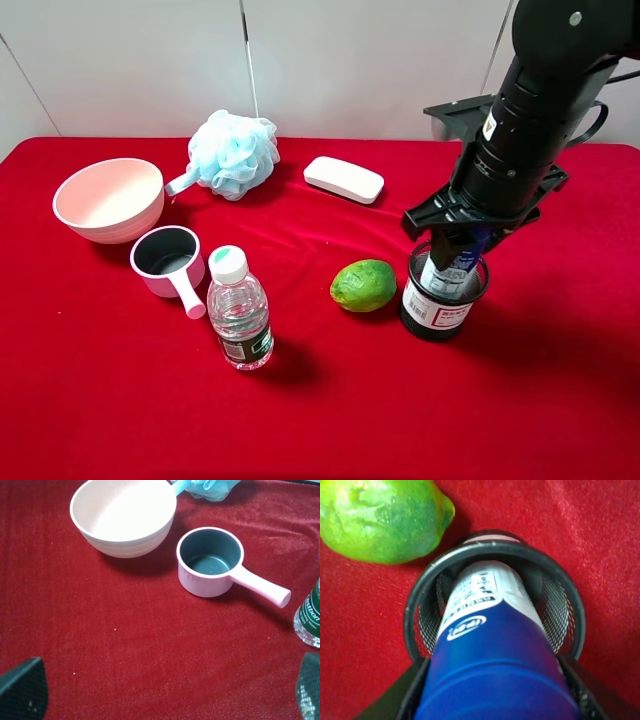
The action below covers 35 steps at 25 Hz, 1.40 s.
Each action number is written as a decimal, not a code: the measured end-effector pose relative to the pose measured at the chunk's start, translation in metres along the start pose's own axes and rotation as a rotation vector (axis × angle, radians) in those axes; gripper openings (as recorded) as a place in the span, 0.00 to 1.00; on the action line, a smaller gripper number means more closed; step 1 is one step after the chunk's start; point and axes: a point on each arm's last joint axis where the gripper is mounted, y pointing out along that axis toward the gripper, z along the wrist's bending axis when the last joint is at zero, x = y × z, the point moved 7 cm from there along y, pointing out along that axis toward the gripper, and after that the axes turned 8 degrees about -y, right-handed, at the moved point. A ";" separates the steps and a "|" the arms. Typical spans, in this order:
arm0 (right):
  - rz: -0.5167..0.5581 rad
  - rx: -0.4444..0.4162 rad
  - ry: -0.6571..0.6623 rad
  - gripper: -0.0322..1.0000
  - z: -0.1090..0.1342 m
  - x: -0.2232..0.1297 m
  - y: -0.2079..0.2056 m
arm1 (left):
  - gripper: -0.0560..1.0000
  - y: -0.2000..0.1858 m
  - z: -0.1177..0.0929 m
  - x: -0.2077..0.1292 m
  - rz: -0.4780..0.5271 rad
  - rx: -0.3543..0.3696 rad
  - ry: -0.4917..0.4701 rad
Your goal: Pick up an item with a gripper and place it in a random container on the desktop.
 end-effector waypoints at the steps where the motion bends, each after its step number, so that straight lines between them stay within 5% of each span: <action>1: -0.001 0.000 0.000 0.40 0.000 0.000 0.000 | 0.99 0.000 0.000 0.000 0.000 0.000 0.000; 7: -0.001 0.000 0.000 0.41 0.000 0.000 0.000 | 0.99 0.000 0.000 0.000 0.000 0.000 0.000; 11: -0.003 0.000 0.000 0.63 0.000 0.000 0.000 | 0.99 0.000 0.000 0.000 0.000 0.000 0.000; 14: -0.003 -0.003 -0.002 0.69 0.000 0.000 0.000 | 0.99 0.000 0.000 0.000 0.000 0.000 0.000; 35: -0.031 -0.005 0.001 0.70 -0.001 -0.007 -0.043 | 0.99 0.000 0.000 0.000 0.000 0.000 0.000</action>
